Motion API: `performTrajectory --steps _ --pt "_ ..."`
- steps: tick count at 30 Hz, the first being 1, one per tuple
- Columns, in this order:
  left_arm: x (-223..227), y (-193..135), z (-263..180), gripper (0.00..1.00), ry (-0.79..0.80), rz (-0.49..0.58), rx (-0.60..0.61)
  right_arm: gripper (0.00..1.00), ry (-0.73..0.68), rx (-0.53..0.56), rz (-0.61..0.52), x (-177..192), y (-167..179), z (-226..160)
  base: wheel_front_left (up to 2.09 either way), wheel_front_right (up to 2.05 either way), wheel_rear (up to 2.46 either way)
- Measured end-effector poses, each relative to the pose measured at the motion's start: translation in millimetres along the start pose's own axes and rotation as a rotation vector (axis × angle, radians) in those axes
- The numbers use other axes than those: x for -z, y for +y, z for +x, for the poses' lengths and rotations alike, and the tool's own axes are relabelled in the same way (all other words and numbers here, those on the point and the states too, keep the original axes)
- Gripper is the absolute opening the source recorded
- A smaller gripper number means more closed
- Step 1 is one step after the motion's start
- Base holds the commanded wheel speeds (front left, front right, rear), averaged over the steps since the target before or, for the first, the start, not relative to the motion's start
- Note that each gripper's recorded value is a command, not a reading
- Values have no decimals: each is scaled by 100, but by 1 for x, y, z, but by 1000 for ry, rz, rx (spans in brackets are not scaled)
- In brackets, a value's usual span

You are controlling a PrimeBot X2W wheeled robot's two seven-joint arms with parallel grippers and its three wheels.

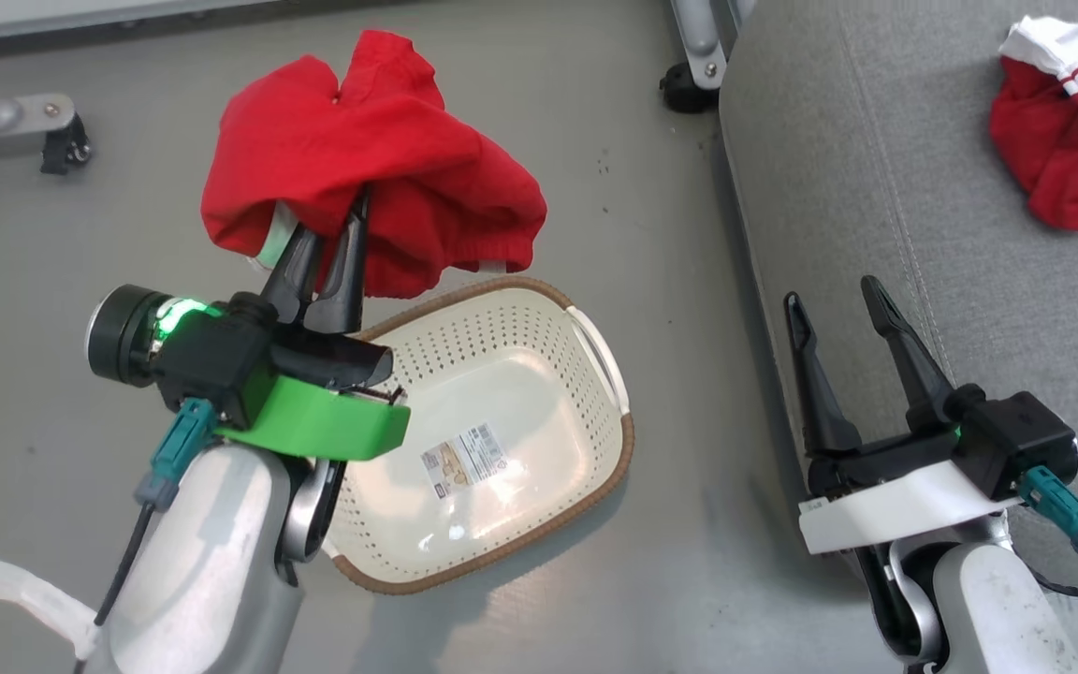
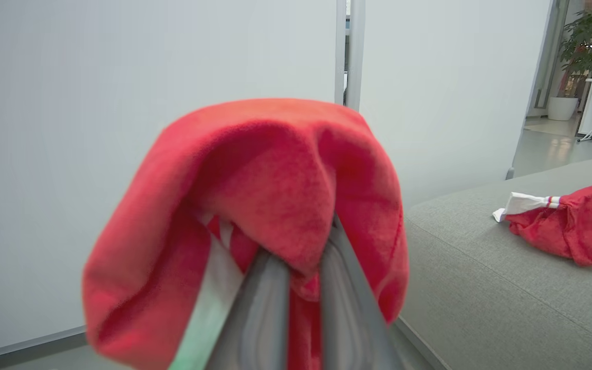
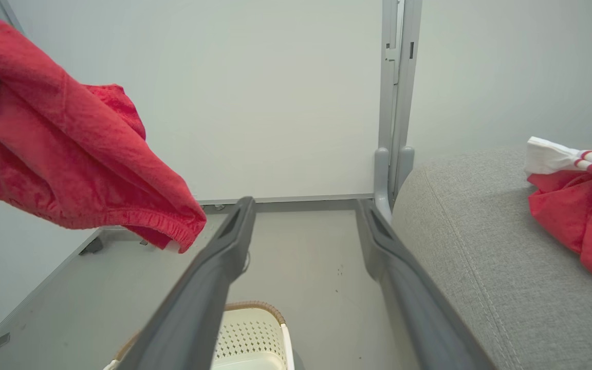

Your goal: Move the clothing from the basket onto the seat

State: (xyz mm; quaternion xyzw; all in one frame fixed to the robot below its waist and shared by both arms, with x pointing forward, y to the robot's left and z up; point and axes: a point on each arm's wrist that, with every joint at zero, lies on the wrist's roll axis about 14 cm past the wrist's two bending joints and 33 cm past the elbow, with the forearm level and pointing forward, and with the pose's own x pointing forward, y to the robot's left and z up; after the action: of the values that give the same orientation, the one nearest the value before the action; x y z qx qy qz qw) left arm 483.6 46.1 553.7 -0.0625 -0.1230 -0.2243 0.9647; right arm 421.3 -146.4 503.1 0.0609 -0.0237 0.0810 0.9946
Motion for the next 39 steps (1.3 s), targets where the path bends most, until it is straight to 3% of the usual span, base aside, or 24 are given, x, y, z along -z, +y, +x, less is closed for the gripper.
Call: performTrajectory --steps 10,24,39 --pt "-71 -10 -30 0 -158 -7 -18 100 -29 -50 -10 -25 21 -18 0 0 0" --pt "-71 -33 -73 0 -119 -51 -20 100 -27 -73 -6 -37 35 -47 0 0 0" --pt "-74 -36 -78 0 -121 -47 -14 100 -28 -90 13 -39 43 -51 0 0 0"
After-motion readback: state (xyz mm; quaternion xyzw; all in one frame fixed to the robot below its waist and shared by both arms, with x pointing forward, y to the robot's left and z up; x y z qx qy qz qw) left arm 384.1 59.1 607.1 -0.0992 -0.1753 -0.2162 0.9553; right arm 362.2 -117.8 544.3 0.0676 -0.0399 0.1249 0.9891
